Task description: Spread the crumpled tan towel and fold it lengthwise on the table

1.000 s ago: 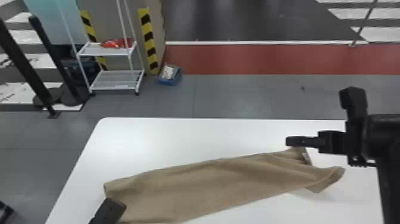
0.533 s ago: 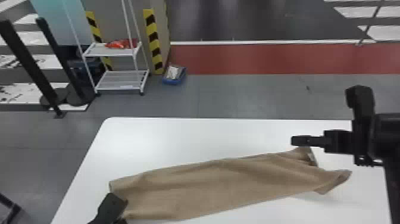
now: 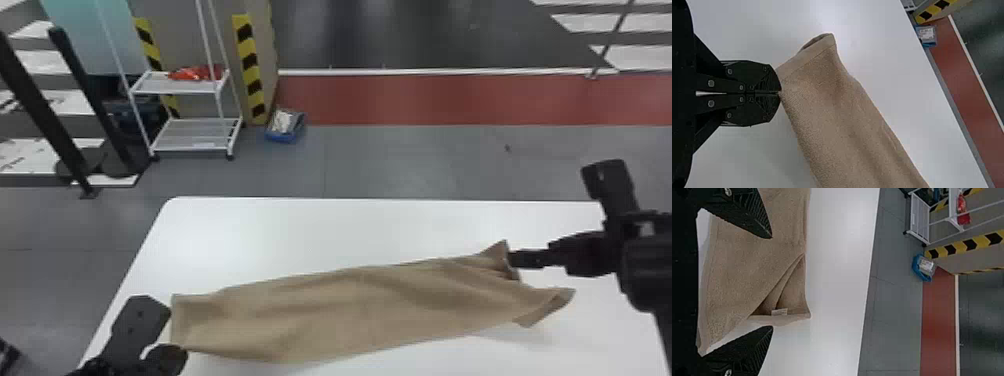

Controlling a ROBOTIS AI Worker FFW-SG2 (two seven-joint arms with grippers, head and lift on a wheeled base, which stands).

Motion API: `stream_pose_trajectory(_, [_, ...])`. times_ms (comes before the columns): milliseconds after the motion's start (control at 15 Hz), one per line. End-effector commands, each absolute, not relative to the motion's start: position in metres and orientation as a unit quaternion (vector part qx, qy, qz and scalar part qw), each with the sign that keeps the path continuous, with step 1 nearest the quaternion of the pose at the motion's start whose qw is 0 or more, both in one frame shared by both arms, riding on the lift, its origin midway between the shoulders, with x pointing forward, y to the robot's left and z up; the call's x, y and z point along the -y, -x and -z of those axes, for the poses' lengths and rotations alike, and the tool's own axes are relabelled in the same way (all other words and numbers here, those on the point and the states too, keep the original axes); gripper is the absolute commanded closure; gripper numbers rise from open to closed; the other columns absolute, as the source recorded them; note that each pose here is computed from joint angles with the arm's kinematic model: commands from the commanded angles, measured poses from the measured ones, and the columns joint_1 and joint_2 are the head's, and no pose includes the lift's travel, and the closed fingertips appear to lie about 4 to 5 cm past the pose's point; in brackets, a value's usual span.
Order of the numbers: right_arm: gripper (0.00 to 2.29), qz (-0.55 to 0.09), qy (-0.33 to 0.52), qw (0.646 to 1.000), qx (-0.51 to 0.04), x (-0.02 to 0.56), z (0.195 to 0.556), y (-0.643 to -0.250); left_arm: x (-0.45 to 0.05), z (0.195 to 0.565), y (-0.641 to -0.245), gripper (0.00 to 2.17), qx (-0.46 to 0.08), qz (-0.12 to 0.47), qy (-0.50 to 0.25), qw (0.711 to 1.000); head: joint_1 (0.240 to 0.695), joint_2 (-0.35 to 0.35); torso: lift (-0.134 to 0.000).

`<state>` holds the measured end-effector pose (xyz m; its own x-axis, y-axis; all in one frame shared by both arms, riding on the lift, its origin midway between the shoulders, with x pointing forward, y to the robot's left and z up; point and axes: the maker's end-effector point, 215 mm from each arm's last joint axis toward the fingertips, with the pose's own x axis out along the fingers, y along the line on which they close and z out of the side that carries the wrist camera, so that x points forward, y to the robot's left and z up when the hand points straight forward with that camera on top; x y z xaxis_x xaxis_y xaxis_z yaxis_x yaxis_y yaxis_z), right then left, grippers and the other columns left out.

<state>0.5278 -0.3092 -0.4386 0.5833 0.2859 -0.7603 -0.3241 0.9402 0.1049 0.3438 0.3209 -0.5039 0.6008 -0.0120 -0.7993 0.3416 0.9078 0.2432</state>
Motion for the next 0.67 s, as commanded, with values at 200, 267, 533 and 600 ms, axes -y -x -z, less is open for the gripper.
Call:
stream_pose_trajectory(200, [0.1, -0.244, 0.091, 0.87, -0.419, 0.318, 0.46, -0.491, -0.314, 0.492, -0.367, 1.84, -0.424, 0.104, -0.192, 0.879, 0.695, 0.003, 0.0])
stream_pose_trajectory(267, [0.1, -0.244, 0.092, 0.872, -0.415, 0.326, 0.454, -0.486, -0.316, 0.492, -0.369, 1.84, -0.425, 0.1, -0.191, 0.879, 0.695, 0.003, 0.0])
stream_pose_trajectory(533, [0.11, -0.218, 0.118, 0.864, -0.437, 0.376, 0.451, -0.474, -0.314, 0.493, -0.372, 1.84, -0.425, 0.102, -0.192, 0.879, 0.695, -0.039, 0.0])
stream_pose_trajectory(600, [0.11, -0.211, 0.127, 0.859, -0.449, 0.391, 0.453, -0.472, -0.313, 0.493, -0.371, 1.84, -0.426, 0.102, -0.191, 0.878, 0.695, -0.055, 0.0])
